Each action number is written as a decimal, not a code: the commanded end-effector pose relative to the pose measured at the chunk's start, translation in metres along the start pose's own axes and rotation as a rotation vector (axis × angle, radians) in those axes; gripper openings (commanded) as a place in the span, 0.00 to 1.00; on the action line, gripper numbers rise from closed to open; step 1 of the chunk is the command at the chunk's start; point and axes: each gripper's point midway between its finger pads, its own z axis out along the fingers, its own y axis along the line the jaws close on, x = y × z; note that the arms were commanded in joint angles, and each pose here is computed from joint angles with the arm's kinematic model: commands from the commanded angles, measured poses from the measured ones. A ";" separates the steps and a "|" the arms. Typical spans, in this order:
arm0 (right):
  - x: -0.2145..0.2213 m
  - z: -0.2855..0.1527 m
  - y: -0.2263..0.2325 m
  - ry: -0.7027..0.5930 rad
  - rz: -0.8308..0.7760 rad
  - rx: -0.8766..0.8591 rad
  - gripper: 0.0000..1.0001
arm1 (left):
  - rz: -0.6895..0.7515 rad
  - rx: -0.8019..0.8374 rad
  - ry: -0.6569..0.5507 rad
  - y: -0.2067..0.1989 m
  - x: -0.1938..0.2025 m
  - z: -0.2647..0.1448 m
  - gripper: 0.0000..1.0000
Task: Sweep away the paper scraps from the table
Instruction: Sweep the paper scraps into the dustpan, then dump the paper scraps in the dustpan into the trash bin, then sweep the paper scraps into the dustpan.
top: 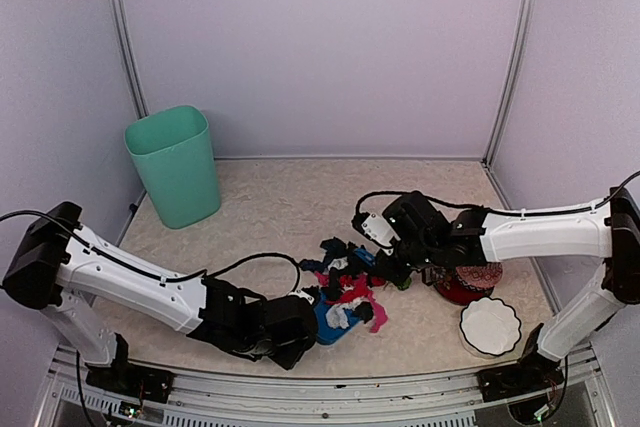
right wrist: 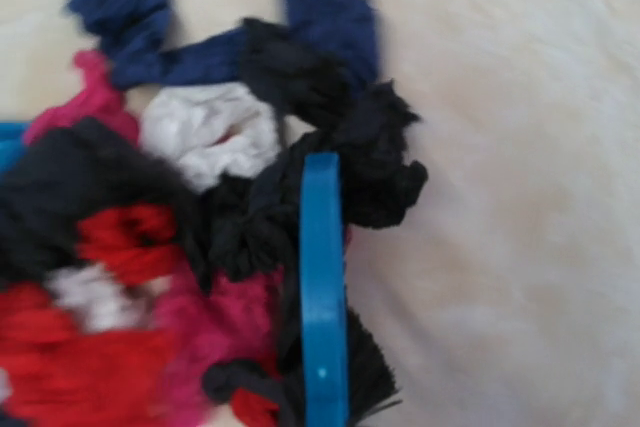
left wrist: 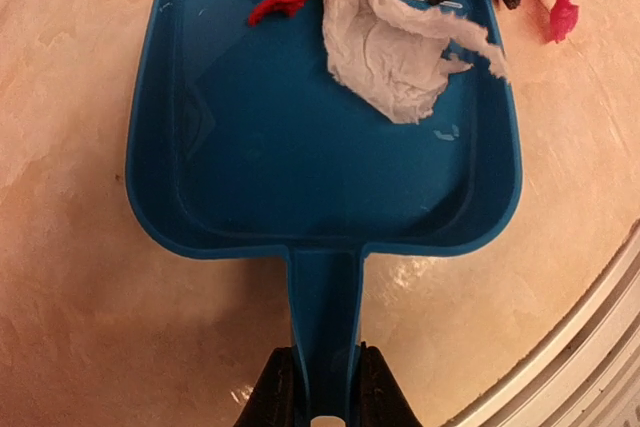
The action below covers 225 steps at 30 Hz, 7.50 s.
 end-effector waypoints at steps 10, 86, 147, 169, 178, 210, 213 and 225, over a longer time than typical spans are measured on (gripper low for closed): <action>-0.002 -0.015 0.065 -0.029 -0.096 -0.166 0.00 | -0.079 -0.048 -0.015 0.026 -0.009 0.028 0.00; -0.003 -0.064 -0.086 -0.286 0.454 0.170 0.00 | -0.371 -0.354 -0.630 0.213 -0.181 -0.241 0.00; -0.033 -0.089 -0.056 -0.365 0.502 -0.073 0.00 | -0.966 0.713 -0.967 0.357 -0.224 -0.299 0.00; -0.065 -0.088 -0.013 -0.443 0.361 -0.309 0.00 | -0.641 0.359 -0.851 0.303 -0.228 -0.304 0.00; -0.065 -0.082 -0.033 -0.393 0.369 -0.204 0.00 | -0.499 0.241 -0.751 0.237 -0.221 -0.280 0.00; -0.128 -0.067 -0.085 -0.330 0.174 -0.032 0.00 | -0.323 0.016 -0.336 0.107 -0.058 -0.123 0.00; -0.127 -0.051 -0.076 -0.292 0.157 -0.077 0.00 | -0.275 0.013 -0.300 0.094 -0.047 -0.110 0.00; -0.101 0.011 -0.099 -0.108 0.063 0.097 0.00 | -0.161 -0.004 -0.127 0.059 -0.001 -0.075 0.00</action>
